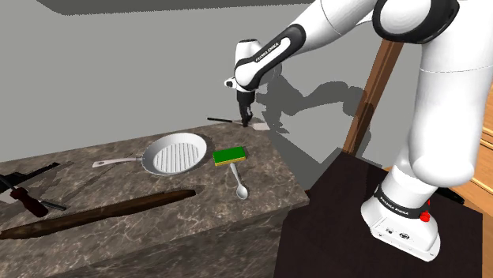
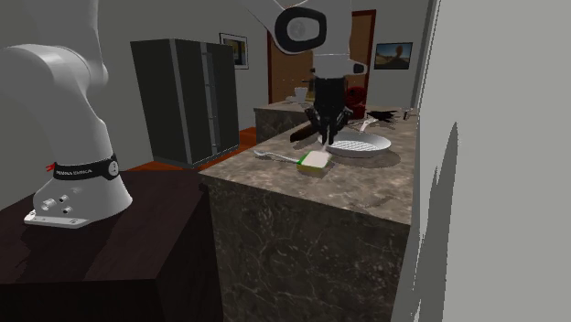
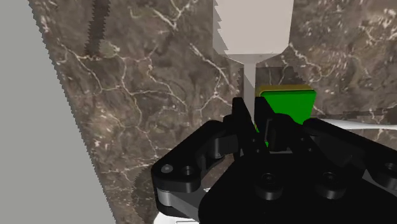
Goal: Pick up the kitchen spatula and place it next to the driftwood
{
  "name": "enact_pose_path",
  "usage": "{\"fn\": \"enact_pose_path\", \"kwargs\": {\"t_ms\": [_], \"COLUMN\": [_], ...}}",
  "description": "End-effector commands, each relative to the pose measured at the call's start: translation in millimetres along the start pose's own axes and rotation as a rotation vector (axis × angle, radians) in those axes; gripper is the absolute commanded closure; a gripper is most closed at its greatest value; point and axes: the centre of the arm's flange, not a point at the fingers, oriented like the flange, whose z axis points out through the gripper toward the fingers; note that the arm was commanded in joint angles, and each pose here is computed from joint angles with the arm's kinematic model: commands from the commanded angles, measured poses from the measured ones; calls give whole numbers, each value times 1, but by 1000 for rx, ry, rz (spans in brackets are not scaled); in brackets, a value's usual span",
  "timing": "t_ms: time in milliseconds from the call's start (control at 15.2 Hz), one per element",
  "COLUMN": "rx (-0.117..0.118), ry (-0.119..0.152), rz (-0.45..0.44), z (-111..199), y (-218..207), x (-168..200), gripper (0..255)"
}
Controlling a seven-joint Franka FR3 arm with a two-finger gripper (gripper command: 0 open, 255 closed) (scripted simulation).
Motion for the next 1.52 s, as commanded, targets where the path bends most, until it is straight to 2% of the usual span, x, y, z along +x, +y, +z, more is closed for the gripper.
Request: {"fn": "enact_pose_path", "kwargs": {"t_ms": [0,1452], "rx": [1,1], "ry": [0,0], "rz": [0,0], "z": [-2,6], "y": [-17,-255], "x": [11,176], "gripper": [255,255]}}
